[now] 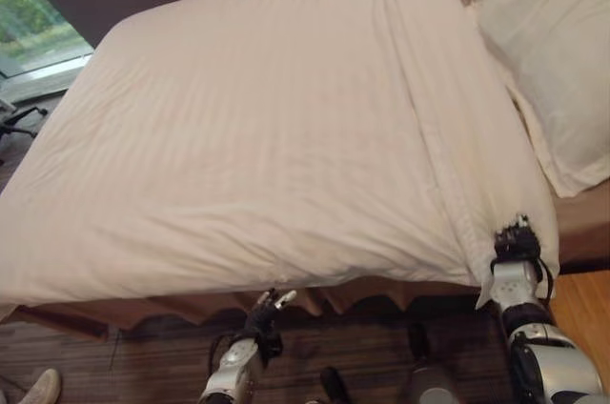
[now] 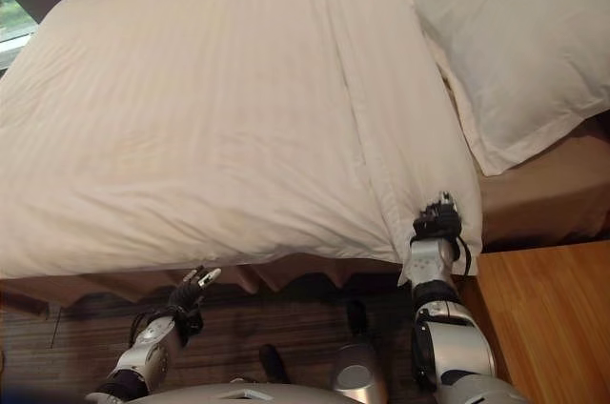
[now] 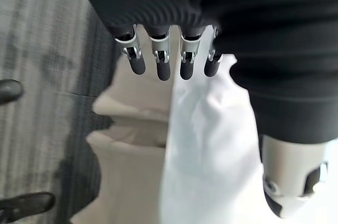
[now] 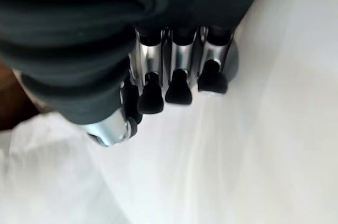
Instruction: Making the bed.
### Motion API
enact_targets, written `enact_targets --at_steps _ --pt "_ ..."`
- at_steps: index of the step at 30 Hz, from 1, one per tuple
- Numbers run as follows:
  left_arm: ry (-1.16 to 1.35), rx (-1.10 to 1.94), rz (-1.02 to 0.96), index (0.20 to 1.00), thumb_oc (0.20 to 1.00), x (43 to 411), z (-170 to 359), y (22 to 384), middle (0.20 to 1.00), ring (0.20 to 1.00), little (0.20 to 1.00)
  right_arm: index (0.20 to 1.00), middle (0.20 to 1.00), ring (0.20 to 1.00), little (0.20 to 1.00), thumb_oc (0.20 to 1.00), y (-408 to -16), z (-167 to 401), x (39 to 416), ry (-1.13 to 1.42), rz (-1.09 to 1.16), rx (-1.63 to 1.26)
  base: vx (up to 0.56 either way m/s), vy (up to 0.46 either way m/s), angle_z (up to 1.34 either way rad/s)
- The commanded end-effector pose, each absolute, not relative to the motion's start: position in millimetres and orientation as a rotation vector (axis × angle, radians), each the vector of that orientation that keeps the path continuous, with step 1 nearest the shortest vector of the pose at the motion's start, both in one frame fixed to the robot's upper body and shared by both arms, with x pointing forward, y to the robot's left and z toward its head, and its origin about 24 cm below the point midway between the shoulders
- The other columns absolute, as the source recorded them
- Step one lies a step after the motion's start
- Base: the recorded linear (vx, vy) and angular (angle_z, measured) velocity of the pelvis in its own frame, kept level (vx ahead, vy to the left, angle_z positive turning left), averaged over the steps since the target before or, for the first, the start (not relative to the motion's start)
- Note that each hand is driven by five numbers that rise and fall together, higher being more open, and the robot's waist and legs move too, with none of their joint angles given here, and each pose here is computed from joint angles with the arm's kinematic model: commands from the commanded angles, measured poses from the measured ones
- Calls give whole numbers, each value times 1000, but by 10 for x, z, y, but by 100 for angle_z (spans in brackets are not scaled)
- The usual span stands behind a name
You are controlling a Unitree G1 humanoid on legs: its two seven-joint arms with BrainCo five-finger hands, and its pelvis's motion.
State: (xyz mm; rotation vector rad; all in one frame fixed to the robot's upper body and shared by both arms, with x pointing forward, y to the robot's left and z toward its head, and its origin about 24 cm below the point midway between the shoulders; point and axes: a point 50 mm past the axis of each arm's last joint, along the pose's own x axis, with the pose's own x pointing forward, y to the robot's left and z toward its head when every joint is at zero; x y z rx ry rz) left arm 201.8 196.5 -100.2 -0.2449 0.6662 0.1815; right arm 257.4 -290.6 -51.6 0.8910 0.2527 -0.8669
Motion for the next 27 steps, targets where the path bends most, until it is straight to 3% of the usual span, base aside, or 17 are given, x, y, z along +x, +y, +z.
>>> enact_targets --at_steps 1,2,6,7,8,10,14,16,27 --pt "552 -309 258 1000 1000 2265 -821 2102 1000 1000 1000 200 200 200 200 200 -2914 -893 2143 450 -1019 873 3 21 -30" --pt "537 -333 269 1000 1000 2273 -802 2099 1000 1000 1000 1000 1000 1000 1000 1000 -2975 -879 2113 472 -999 789 1 15 -32" --pt "511 -354 273 1000 1000 2294 -762 2084 1000 1000 1000 1000 1000 1000 1000 1000 -3037 -805 2147 497 -907 595 -91 111 -31" --pt "569 -424 354 1000 1000 2151 -922 1983 1000 1000 1000 1000 1000 1000 1000 1000 -2870 -908 2140 599 -813 467 -343 410 -13" --pt "564 -352 347 1000 1000 2121 -892 2182 1000 1000 1000 1000 1000 1000 1000 1000 -3079 -801 2075 576 -756 314 -366 393 2" --pt "592 -360 313 1000 1000 2111 -927 2090 1000 1000 1000 1000 1000 1000 1000 1000 -2965 -853 2047 593 -715 263 -21 -43 10" --pt "611 -265 237 1000 1000 2069 -938 2012 1000 1000 1000 1000 1000 1000 1000 1000 -2739 -655 2247 523 -423 -27 -7 9 -5" --pt "604 -175 190 1000 1000 2037 -924 1991 1000 1000 1000 1000 1000 1000 1000 1000 -2592 -579 2261 467 -314 -96 1 39 6" --pt "480 36 51 1000 1000 2086 -690 1967 1000 1000 1000 1000 1000 1000 1000 1000 -2327 -509 2129 388 -173 -169 13 24 9"
